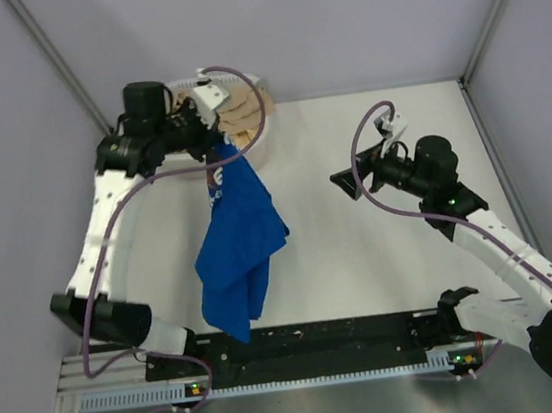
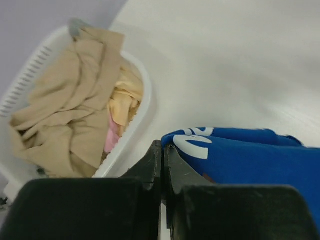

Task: Fold and stack the t-shirts
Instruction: Move the tshirt to the center of the board

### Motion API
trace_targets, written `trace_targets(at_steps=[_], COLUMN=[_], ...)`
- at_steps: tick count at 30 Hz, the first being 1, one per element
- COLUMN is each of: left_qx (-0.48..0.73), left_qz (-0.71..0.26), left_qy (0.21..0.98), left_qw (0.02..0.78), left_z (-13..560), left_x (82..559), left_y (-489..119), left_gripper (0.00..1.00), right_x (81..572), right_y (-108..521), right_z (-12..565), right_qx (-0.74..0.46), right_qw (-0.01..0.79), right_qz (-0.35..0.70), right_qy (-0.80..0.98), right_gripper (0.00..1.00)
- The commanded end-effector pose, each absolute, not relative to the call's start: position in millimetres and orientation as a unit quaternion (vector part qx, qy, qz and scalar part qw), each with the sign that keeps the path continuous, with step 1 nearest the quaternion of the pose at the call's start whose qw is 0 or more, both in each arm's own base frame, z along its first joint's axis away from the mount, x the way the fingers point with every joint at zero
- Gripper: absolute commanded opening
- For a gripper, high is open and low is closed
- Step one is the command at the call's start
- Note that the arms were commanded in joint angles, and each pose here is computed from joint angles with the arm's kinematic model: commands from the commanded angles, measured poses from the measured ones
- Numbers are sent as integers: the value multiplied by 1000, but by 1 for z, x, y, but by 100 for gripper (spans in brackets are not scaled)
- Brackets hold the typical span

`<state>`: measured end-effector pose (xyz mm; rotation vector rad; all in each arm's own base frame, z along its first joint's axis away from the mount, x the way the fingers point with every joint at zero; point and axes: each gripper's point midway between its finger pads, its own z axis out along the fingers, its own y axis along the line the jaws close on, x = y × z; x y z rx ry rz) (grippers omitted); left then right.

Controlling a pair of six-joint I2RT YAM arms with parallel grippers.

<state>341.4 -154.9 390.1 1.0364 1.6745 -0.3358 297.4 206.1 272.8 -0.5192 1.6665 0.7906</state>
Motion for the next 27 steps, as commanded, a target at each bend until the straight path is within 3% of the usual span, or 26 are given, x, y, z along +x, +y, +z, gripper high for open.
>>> trace_targets(at_steps=[1, 3, 5, 6, 8, 9, 19, 22, 27], left_qx=[527, 540, 534, 533, 526, 526, 430, 365, 309], left_qz=[-135, -124, -103, -105, -109, -111, -42, -49, -35], left_qy=[669, 688, 712, 718, 731, 732, 802, 842, 879], left_qw=[506, 469, 444, 435, 421, 418, 413, 394, 363], left_z=[344, 315, 301, 302, 305, 306, 261, 240, 206], left_x=[381, 393, 405, 404, 396, 389, 308, 287, 259], left_y=[-202, -215, -215, -214, -209, -207, -104, -57, -12], left_gripper=[3, 24, 31, 52, 58, 98, 99, 99, 99], right_x=[310, 310, 308, 307, 304, 302, 211, 196, 203], right_y=[198, 197, 194, 192, 192, 195, 348, 384, 416], right_z=[254, 244, 232, 226, 217, 211, 133, 97, 51], right_qx=[-197, -194, -195, -197, -203, -211, -552, -598, -628], right_qw=[558, 546, 530, 523, 517, 512, 413, 348, 309], right_qz=[301, 297, 287, 281, 271, 266, 266, 261, 224], right_qy=[748, 759, 774, 780, 787, 789, 674, 673, 679], right_gripper=[88, 92, 93, 93, 93, 92, 86, 80, 75])
